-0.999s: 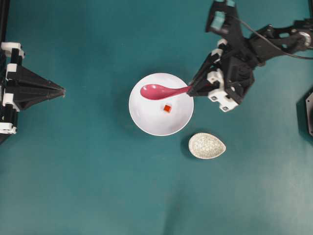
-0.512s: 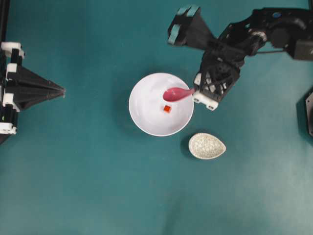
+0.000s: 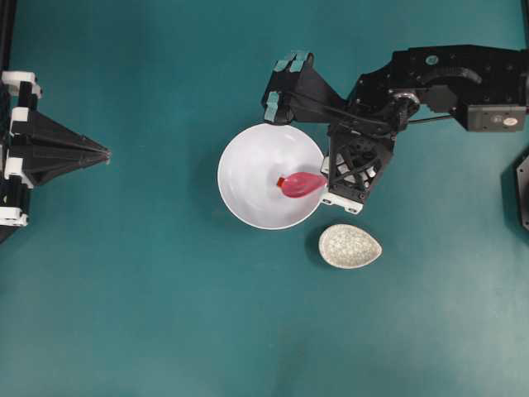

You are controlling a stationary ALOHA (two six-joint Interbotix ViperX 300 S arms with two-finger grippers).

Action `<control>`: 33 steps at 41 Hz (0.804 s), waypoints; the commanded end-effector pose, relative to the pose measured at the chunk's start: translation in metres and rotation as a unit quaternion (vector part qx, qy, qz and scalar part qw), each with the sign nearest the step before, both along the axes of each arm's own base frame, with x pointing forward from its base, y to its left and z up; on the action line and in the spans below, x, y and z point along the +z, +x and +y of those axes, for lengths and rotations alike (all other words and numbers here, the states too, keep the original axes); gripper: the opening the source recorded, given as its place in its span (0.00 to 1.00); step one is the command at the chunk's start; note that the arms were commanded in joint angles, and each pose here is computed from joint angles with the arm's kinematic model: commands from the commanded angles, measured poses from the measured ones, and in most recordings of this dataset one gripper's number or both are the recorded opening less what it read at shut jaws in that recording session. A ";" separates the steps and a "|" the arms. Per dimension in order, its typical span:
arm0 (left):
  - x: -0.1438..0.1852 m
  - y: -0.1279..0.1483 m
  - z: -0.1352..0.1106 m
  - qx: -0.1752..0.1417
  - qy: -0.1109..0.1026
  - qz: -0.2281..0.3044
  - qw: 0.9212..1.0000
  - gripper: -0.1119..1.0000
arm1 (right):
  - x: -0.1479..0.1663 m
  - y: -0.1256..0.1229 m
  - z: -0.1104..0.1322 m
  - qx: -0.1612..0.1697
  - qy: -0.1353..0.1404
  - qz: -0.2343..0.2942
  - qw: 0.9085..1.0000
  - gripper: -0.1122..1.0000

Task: Grip the spoon and scoop the red block from the bowl with right arm.
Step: 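Lower the spoon into the bowl and push it under the red cube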

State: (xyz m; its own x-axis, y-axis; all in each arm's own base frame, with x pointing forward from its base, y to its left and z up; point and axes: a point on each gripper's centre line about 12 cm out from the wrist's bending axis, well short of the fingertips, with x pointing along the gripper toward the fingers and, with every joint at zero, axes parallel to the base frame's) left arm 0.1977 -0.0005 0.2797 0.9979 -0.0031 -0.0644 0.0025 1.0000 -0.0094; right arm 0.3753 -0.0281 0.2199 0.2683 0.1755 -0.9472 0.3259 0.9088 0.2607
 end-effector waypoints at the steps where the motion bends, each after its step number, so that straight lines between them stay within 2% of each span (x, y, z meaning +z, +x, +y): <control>1: 0.012 0.002 0.000 0.000 0.001 -0.016 1.000 0.10 | 0.014 0.004 -0.001 0.001 -0.002 -0.015 1.000 0.31; 14: 0.012 0.002 0.000 0.000 0.002 -0.015 1.000 0.10 | 0.007 0.009 -0.001 0.005 0.000 0.003 1.000 0.31; 33: 0.012 0.000 0.000 0.001 0.003 -0.008 1.000 0.10 | -0.007 0.028 -0.008 0.009 -0.023 0.006 1.000 0.31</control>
State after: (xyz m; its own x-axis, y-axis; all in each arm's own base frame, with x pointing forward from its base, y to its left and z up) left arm 0.1963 -0.0005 0.2781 0.9966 -0.0028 -0.0827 0.0021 1.0000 -0.0078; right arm 0.3949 -0.0351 0.1988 0.2033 0.1488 -0.9678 0.3225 0.9231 0.2096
